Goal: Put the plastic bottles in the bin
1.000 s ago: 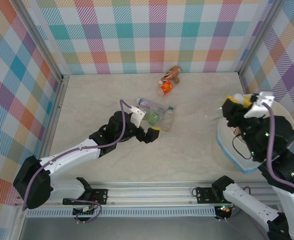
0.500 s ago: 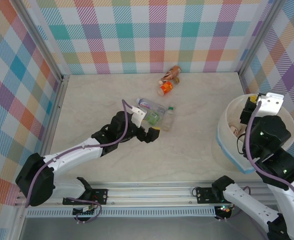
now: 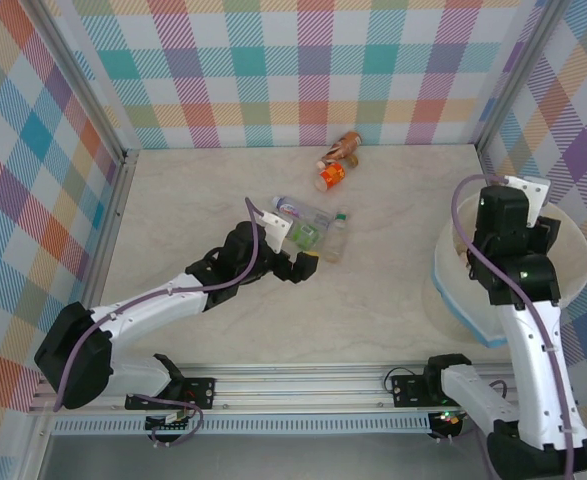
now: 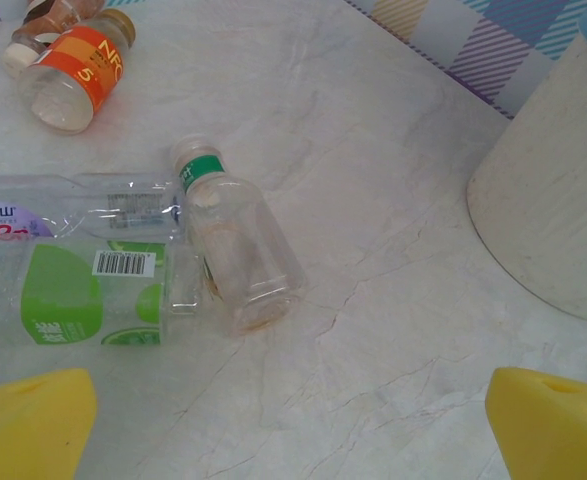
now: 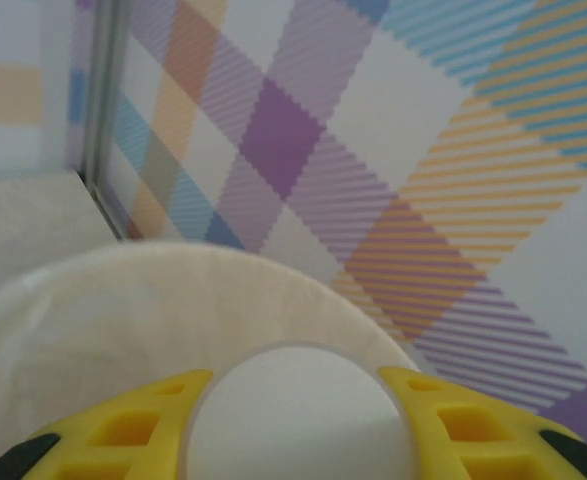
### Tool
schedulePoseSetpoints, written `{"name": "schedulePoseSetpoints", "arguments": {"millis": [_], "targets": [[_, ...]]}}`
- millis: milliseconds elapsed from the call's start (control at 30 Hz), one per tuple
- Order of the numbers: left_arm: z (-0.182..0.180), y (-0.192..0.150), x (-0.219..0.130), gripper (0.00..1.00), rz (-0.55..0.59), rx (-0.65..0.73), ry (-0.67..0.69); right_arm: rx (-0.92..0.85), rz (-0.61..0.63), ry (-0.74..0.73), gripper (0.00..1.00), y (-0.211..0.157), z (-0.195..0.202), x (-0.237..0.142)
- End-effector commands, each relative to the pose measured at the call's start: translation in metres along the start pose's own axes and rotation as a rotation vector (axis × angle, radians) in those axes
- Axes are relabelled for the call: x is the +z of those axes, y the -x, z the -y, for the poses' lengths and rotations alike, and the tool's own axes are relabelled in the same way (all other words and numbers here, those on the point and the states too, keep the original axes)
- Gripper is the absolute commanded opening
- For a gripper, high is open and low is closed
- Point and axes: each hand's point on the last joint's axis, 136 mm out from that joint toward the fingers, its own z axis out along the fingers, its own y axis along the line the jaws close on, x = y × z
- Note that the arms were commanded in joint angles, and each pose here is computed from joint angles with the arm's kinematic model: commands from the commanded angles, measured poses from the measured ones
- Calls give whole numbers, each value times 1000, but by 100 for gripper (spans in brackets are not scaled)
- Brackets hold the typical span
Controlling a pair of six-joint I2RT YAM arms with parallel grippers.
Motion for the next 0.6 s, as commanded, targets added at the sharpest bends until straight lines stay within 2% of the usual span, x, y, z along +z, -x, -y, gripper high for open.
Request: {"name": "schedulePoseSetpoints", "arguments": {"millis": [0,200,267,367,567], "targets": [[0,14,-2,100,23,-10,15,64,-53,-11,31,-15,13,9],[-4,12,1,100,17,-25,35,4,-213,-132,42,-45,23,45],[-5,11,2,100,15,-32,44,-14,-245,-134,51,-50,18,54],[-10,10,4,100,9,-40,68,-22,-319,-37,69,-58,-2,58],[-18,8,5,100,-8,-63,104,30,-367,147,80,-57,-26,43]]}}
